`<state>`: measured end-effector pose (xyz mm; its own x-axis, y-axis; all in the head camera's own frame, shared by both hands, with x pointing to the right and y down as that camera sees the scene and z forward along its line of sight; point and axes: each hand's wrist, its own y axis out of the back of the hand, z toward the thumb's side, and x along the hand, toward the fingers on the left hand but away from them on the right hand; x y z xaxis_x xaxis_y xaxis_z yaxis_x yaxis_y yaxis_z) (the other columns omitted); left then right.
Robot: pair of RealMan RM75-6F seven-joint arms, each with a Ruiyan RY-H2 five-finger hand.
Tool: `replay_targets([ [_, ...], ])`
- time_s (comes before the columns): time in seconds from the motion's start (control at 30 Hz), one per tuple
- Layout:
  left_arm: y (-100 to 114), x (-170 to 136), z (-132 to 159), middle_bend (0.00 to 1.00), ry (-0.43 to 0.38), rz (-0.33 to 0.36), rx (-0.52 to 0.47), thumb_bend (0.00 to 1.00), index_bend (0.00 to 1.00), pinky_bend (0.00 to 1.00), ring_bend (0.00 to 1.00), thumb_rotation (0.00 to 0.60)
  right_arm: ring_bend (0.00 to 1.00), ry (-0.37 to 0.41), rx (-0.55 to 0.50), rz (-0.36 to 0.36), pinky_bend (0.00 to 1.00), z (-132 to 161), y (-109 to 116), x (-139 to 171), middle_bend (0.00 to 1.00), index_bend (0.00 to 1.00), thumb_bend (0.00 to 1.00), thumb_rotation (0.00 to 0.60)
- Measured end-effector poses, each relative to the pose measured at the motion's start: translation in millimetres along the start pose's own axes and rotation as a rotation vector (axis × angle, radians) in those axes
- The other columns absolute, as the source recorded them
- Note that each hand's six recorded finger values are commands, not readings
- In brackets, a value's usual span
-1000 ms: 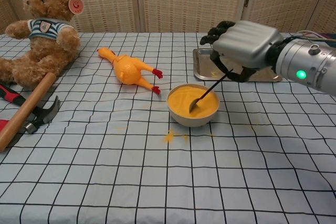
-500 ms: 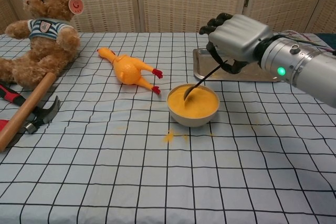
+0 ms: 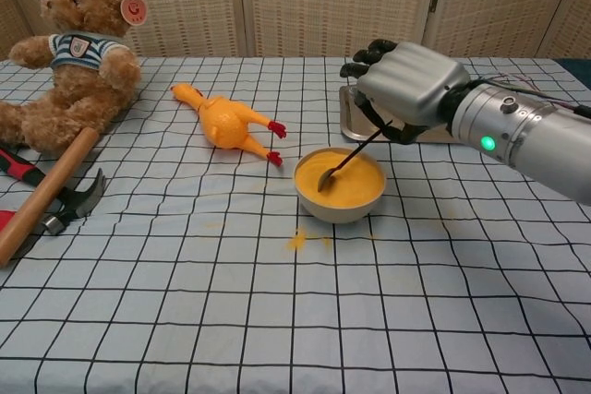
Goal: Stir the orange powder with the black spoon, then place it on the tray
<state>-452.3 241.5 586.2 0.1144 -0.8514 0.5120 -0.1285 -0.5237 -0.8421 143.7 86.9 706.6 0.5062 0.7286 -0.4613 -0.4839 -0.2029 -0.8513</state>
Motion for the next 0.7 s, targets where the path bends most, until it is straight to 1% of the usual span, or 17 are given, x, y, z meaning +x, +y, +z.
replay_targets([
  [0.17,-1.1,-0.2,2.6,0.00,-0.007,-0.002,0.004,0.46,0.00,0.12,0.00,0.600,0.00,0.002,-0.001,0.004,0.00,-7.5,5.5,10.7,0.08,0.87,0.65,0.600],
  [0.33,-0.1,-1.1,3.4,0.00,-0.010,0.003,0.004,0.45,0.00,0.12,0.00,0.600,0.00,-0.028,-0.028,-0.016,0.00,-17.1,15.1,16.9,0.08,0.87,0.65,0.600],
  [0.5,0.9,-1.6,2.4,0.00,-0.007,0.006,0.003,0.45,0.00,0.12,0.00,0.600,0.00,-0.033,-0.036,-0.024,0.00,-24.4,19.0,25.2,0.08,0.87,0.65,0.600],
  [0.7,-0.5,-1.0,3.5,0.00,-0.011,0.000,0.004,0.46,0.00,0.12,0.00,0.600,0.00,-0.016,-0.033,0.023,0.00,-25.8,10.8,35.5,0.08,0.87,0.65,0.600],
])
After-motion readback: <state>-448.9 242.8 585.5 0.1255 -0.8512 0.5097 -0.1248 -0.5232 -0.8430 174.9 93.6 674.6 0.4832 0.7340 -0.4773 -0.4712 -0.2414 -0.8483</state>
